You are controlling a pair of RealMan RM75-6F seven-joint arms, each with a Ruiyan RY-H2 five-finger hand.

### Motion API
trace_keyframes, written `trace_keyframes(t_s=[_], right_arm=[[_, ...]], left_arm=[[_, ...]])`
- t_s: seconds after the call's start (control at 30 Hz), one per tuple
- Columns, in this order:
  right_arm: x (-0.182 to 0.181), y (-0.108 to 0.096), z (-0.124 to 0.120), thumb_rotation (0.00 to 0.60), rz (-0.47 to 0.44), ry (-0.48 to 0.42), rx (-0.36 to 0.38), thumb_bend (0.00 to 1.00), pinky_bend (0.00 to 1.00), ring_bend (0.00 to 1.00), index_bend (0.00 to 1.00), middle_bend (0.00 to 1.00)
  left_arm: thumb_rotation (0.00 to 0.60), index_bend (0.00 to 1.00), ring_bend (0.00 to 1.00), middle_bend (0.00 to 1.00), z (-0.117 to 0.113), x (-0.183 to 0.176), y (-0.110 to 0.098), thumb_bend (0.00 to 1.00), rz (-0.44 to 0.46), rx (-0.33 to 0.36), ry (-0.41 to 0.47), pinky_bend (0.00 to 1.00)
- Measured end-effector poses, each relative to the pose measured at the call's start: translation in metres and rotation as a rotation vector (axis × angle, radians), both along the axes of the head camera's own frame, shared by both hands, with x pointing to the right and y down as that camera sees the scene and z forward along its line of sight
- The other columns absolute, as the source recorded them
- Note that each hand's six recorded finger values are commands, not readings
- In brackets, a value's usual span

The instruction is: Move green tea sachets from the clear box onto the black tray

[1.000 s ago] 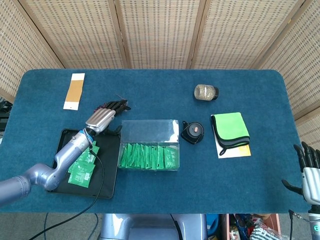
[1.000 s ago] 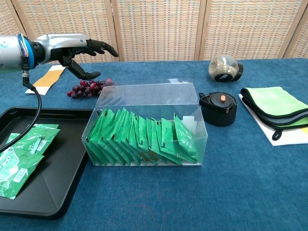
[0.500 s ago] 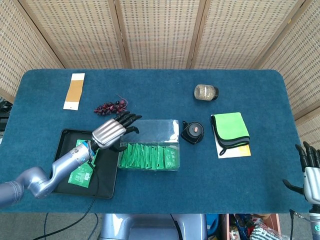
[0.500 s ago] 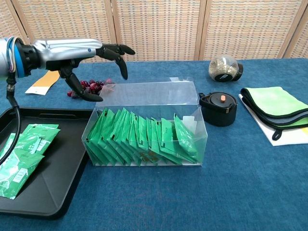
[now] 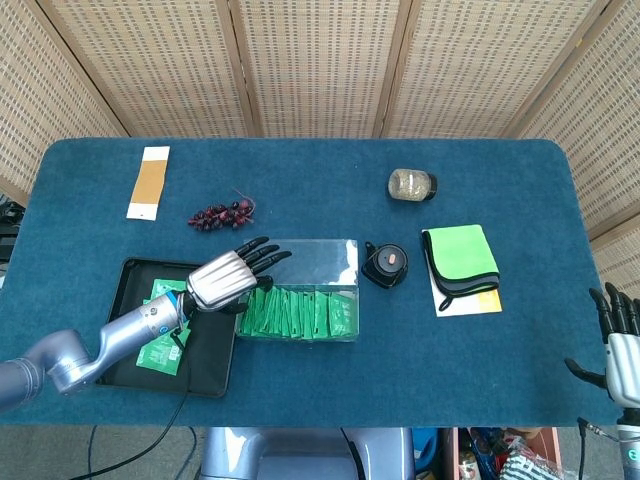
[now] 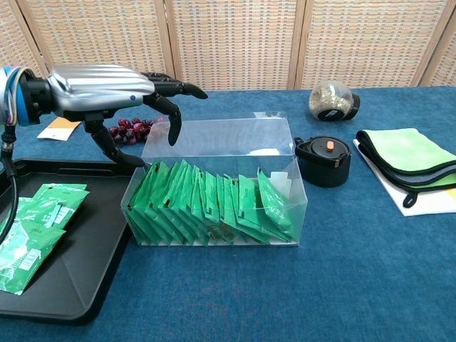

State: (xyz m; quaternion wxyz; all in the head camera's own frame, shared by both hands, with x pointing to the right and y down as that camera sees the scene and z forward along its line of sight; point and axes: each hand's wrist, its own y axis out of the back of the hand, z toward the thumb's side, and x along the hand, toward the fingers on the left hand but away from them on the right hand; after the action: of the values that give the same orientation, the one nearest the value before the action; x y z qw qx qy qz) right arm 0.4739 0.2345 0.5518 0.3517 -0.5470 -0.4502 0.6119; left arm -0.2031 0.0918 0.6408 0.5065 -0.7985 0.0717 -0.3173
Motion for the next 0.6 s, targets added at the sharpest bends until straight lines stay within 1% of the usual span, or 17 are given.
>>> trace_keyframes(t_s=[0.1,0.37,0.6], right_arm=[[0.001,0.000,0.000,0.600,0.003,0.002,0.001,0.00,0.00,0.00,0.00,0.00],[0.001,0.000,0.000,0.600,0.002,0.000,0.000,0.00,0.00,0.00,0.00,0.00],[0.002,0.000,0.000,0.600,0.006,0.000,-0.002,0.00,0.00,0.00,0.00,0.00]], left_arm=[[0.600,0.43,0.00,0.00,0.005,0.002,0.001,0.27,0.014,0.014,-0.014,0.00],[0.600,0.43,0.00,0.00,0.019,0.010,0.006,0.27,0.008,0.015,-0.018,0.00],[0.600,0.43,0.00,0.00,0.026,0.017,0.005,0.27,0.007,0.027,-0.020,0.00]])
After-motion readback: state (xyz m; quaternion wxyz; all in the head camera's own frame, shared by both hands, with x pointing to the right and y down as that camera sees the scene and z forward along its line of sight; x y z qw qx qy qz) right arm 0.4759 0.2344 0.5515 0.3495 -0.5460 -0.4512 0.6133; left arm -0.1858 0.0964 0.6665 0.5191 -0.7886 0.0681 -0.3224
